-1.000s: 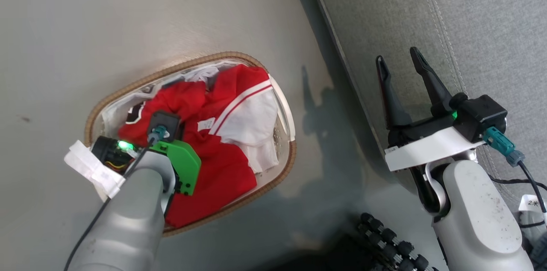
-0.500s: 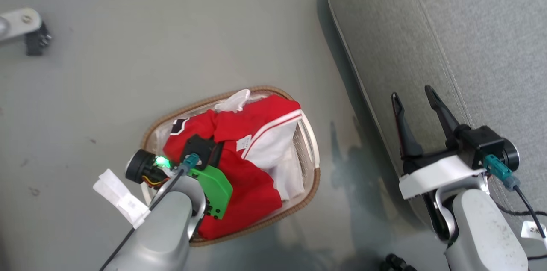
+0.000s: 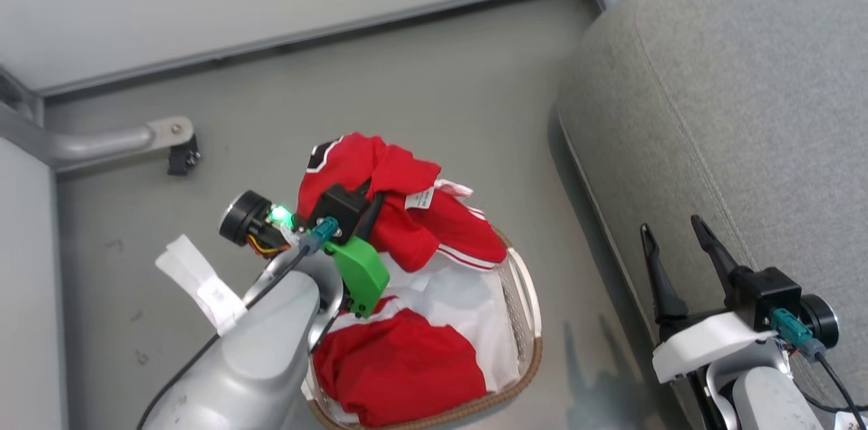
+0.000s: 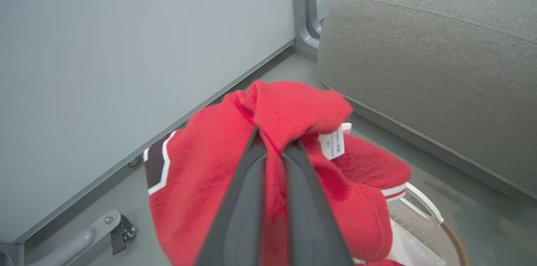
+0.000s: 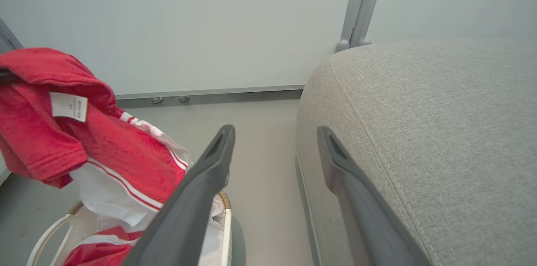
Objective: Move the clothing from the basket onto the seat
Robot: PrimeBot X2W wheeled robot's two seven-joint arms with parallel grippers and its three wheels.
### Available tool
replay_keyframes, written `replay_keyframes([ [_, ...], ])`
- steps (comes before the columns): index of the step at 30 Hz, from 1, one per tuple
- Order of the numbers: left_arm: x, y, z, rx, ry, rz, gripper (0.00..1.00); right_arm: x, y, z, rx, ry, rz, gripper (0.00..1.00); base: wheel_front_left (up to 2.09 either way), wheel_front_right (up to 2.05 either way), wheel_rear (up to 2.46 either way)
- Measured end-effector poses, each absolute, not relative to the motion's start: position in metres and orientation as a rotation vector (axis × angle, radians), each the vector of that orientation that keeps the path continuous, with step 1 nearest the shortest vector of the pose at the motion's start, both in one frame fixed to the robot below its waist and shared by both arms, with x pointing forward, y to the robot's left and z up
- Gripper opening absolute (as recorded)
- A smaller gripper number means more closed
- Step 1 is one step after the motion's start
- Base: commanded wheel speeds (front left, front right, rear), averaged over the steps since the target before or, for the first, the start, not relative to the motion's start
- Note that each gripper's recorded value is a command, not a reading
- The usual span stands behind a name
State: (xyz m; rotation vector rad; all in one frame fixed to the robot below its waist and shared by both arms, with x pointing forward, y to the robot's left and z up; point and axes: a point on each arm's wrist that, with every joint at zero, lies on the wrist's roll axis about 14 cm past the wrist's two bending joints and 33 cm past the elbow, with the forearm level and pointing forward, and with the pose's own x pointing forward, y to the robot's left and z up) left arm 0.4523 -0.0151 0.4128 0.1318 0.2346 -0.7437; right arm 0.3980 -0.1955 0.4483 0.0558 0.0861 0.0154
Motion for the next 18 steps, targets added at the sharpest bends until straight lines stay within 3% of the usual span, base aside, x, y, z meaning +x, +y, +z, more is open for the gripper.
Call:
replay_keyframes([
  [18, 0.472, 0.020, 0.605, 0.343, -0.136, -0.685, 0.00, 0.381, -0.159, 0.506, 0.030, -0.075, 0.128, 1.00, 0.00, 0.00, 0.00],
])
